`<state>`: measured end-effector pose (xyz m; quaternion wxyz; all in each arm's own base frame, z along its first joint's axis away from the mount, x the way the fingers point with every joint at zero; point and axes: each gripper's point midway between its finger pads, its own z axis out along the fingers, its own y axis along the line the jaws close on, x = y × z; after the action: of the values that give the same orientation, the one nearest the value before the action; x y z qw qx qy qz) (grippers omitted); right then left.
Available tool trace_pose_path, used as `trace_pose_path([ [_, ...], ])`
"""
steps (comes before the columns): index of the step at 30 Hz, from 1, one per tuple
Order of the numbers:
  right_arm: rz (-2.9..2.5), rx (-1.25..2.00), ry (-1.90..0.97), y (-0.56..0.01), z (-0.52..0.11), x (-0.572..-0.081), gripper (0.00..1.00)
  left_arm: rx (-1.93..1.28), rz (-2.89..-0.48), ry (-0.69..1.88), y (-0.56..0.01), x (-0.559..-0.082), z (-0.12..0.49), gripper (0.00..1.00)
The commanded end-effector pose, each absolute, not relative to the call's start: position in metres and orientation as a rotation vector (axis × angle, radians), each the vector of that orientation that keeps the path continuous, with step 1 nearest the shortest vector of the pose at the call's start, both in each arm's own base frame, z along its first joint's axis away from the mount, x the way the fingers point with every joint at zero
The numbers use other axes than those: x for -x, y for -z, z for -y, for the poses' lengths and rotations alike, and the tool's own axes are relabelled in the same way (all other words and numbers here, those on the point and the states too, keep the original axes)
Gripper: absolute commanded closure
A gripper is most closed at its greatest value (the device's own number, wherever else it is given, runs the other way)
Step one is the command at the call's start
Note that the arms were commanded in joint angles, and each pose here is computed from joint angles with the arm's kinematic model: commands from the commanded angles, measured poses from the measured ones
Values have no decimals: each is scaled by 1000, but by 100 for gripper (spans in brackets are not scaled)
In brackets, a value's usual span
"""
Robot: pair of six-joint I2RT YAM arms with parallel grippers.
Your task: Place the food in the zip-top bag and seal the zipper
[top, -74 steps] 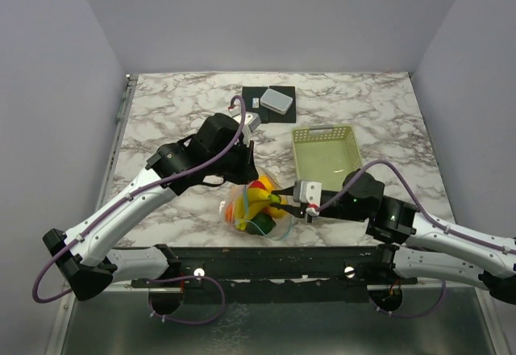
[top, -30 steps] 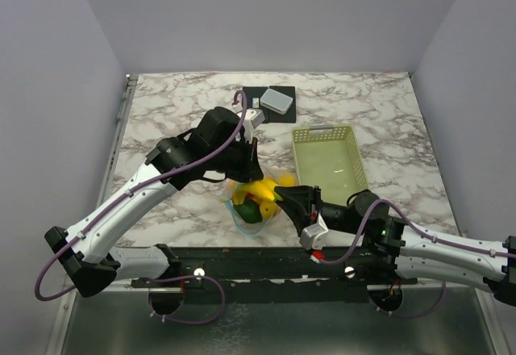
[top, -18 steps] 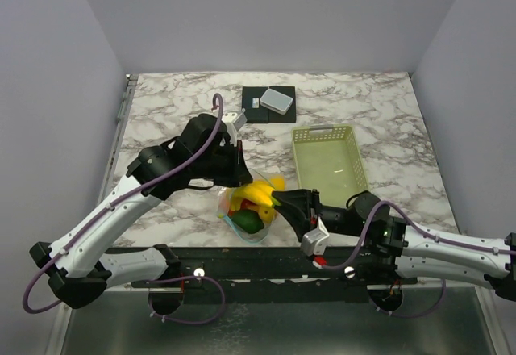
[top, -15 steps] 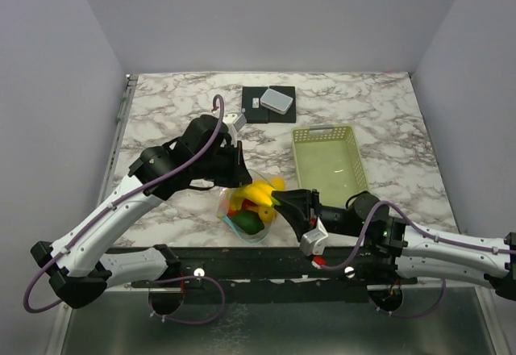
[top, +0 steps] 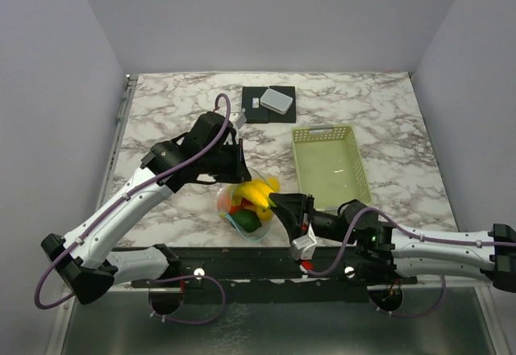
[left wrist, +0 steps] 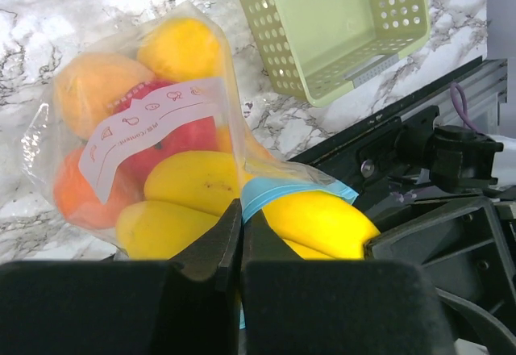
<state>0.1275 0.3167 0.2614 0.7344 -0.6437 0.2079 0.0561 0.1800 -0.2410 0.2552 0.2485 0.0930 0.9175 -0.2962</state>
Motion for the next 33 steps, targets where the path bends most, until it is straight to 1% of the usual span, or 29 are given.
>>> trace_pose_path([
  [1, -431, 1359, -49, -267, -317, -132, 99, -262, -2504, 887, -257, -179, 249, 100],
  [4, -445, 1383, 15, -251, -319, -136, 99, -264, -2508, 902, -257, -180, 249, 100],
  [15, -474, 1386, 207, -224, -322, -153, 99, -275, -2524, 950, -257, -182, 251, 100],
  [18, -463, 1332, 310, -230, -316, -158, 99, -274, -2527, 953, -256, -181, 251, 100],
  [27, -476, 1276, 427, -244, -309, -166, 99, -269, -2535, 941, -251, -182, 250, 100],
  [29, -485, 1282, 419, -242, -310, -166, 99, -265, -2535, 932, -250, -183, 249, 100],
  [33, -519, 1367, 346, -221, -318, -164, 100, -259, -2531, 932, -251, -183, 249, 100],
])
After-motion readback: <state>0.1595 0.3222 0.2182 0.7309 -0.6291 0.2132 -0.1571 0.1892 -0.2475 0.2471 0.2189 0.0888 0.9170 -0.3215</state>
